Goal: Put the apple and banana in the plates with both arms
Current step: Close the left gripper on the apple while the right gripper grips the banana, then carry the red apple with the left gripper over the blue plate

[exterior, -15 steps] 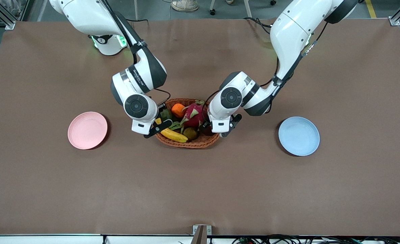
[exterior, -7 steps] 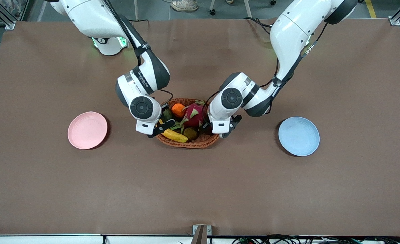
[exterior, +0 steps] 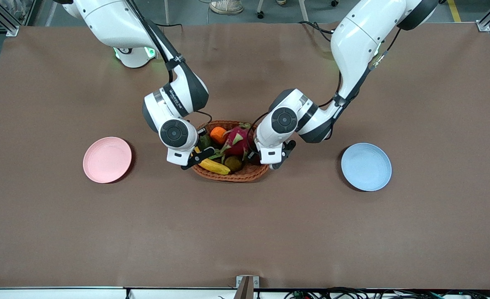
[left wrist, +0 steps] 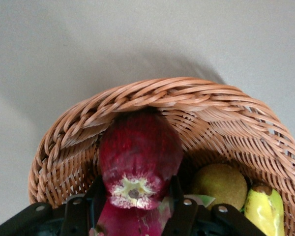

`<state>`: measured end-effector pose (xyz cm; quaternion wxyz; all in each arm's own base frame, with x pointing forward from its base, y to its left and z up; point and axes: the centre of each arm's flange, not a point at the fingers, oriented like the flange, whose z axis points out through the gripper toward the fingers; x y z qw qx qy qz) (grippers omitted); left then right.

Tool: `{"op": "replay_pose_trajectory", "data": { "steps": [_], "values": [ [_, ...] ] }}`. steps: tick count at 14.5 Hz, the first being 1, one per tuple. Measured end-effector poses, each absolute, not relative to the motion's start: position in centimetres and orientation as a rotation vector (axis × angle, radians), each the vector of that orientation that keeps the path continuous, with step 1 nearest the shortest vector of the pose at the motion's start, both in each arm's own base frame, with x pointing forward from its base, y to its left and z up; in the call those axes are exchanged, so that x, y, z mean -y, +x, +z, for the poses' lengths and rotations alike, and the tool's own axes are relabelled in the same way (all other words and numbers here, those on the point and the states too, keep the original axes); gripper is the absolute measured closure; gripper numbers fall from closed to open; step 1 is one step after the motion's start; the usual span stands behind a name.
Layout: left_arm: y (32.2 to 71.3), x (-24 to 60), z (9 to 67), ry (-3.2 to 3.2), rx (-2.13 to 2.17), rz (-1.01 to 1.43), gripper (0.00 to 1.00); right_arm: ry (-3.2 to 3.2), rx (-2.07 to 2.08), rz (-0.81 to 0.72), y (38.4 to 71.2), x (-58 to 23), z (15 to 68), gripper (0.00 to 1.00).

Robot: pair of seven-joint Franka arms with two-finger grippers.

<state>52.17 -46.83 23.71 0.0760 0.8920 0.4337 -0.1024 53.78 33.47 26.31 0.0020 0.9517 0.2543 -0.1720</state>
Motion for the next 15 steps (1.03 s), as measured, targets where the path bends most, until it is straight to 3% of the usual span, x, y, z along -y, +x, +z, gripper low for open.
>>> {"op": "replay_pose_trajectory", "data": {
  "steps": [5, 10, 15],
  "values": [
    [52.9, 46.4, 25.7, 2.668, -1.306, -0.288, 0.44, 2.989, -0.798, -0.532, 53.9, -33.5, 26.3, 0.53],
    [55.1, 44.9, 32.8, 2.652, -1.318, -0.231, 0.44, 2.989, -0.799, -0.531, 53.9, -33.5, 26.4, 0.56],
    [58.4, 40.2, 38.5, 2.643, -1.318, -0.167, 0.44, 2.989, -0.799, -0.53, 53.9, -33.5, 26.4, 0.67]
  ]
}}
